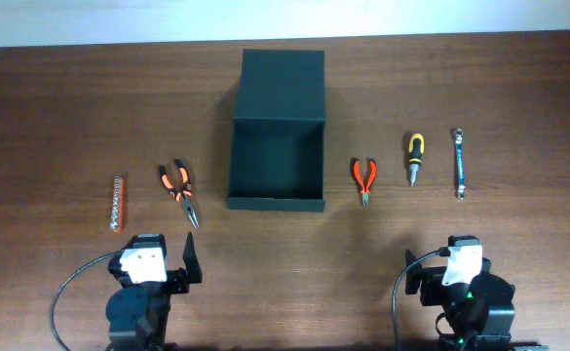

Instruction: Pack container

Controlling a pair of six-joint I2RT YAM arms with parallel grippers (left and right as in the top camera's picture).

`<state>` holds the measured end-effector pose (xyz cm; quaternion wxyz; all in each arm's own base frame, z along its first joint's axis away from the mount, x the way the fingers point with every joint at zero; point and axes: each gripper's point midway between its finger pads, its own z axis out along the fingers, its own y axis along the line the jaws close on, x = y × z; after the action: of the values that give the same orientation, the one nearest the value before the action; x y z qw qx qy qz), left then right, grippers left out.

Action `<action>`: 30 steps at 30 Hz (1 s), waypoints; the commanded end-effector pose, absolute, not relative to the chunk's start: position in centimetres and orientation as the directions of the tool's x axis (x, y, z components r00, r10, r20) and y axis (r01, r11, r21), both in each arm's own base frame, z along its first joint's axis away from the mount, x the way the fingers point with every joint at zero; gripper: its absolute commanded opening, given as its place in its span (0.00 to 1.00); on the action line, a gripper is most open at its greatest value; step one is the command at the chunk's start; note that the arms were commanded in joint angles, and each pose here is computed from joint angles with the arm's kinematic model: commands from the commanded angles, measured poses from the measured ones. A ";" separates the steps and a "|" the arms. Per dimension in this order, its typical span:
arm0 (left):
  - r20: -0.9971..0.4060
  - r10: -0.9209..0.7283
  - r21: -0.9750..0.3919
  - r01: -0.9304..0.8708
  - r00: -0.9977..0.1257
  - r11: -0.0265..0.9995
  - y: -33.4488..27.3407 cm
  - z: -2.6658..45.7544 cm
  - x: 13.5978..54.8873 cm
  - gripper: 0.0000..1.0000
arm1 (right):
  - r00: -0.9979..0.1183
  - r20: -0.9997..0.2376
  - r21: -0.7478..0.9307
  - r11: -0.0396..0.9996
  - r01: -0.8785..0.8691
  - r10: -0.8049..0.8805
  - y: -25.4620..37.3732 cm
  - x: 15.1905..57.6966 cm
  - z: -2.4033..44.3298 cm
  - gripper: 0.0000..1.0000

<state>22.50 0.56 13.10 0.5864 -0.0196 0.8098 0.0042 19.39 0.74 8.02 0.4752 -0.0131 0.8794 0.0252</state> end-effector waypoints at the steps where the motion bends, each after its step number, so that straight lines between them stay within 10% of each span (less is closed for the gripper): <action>1: -0.958 -0.034 -0.034 -0.004 -0.285 0.999 0.0 13.6 22.7 0.99 | -0.547 -0.837 0.038 0.999 -0.039 0.010 0.7 19.4 7.9 0.99; 12: -0.997 -0.027 -0.002 0.310 0.077 0.951 -5.2 22.7 22.8 0.99 | -0.555 -0.832 -0.034 0.997 0.064 0.007 -1.5 19.2 7.7 0.99; 30: -0.972 -0.185 -0.215 0.223 -0.145 0.951 -4.2 19.0 23.2 0.99 | -0.278 -0.961 0.067 0.968 -0.240 -0.003 4.0 21.9 14.6 0.99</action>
<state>23.08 -4.44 18.47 0.6602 0.0490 0.7375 -0.1333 21.93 1.74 13.24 0.5761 -0.0380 0.8152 0.0448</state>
